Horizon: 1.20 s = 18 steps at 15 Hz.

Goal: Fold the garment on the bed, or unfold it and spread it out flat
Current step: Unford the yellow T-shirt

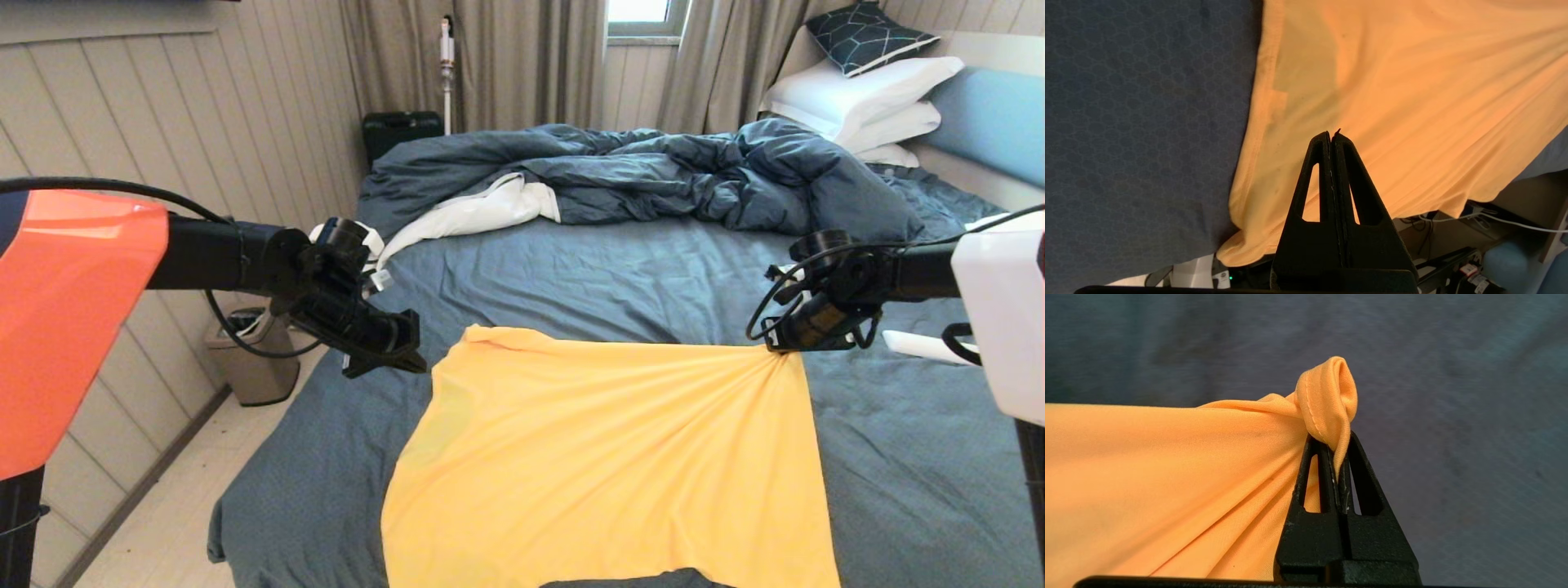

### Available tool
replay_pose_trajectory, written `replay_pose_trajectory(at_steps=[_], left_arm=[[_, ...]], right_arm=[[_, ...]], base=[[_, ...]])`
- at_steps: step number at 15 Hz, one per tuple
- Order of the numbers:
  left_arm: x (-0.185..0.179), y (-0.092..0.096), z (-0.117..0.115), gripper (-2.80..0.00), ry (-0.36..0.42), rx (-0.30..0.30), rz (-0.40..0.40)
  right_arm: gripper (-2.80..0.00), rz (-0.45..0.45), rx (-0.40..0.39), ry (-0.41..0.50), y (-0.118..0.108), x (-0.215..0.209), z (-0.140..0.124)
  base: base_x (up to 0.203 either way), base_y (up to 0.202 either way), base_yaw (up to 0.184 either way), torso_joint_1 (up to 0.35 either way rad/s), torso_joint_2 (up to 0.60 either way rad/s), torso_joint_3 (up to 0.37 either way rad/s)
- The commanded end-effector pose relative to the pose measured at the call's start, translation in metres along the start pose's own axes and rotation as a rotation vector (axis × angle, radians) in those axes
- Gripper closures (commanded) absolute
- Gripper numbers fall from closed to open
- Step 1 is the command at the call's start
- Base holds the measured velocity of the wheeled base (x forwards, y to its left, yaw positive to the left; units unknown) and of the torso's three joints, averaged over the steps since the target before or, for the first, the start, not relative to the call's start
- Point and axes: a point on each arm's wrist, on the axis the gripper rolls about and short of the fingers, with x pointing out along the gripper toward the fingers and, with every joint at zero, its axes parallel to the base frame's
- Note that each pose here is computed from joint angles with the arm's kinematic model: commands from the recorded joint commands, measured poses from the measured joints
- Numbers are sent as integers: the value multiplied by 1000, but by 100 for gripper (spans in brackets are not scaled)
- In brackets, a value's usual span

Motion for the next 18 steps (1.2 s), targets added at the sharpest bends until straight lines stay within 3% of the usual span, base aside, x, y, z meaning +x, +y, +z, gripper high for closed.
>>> replay_pose_trajectory(at_steps=[1,5,6,7,14,17,18], left_arm=[[-1,0,0,0,2,-3,-1],[-1,-1,0,0,-1,-1,-2],[-1,-1,0,0,0,0,-2],[-1,-1,0,0,-1,-1,-2],[-1,-1,0,0,1,0,-2],[-5,-3,0,0,-7,4,-7],[-5,-3,0,0,-6,3,-7]], right_arm=[[0,-20,1,5,-3,5,-2],[0,-36,1,-11,-4,6,0],[-90,-36,2,-11,-4,7,0],[-280,-37,3,-13,-4,6,0],[-280,-11,0,-41,-17,-4,4],[-280,195,51,-43,-20,-53,11],[-184,262,76,-29,-23,-76,11]], base=[[0,0,0,0,0,0],[0,0,0,0,0,0],[0,0,0,0,0,0],[0,0,0,0,0,0],[0,0,0,0,0,0],[0,0,0,0,0,0],[0,0,0,0,0,0]])
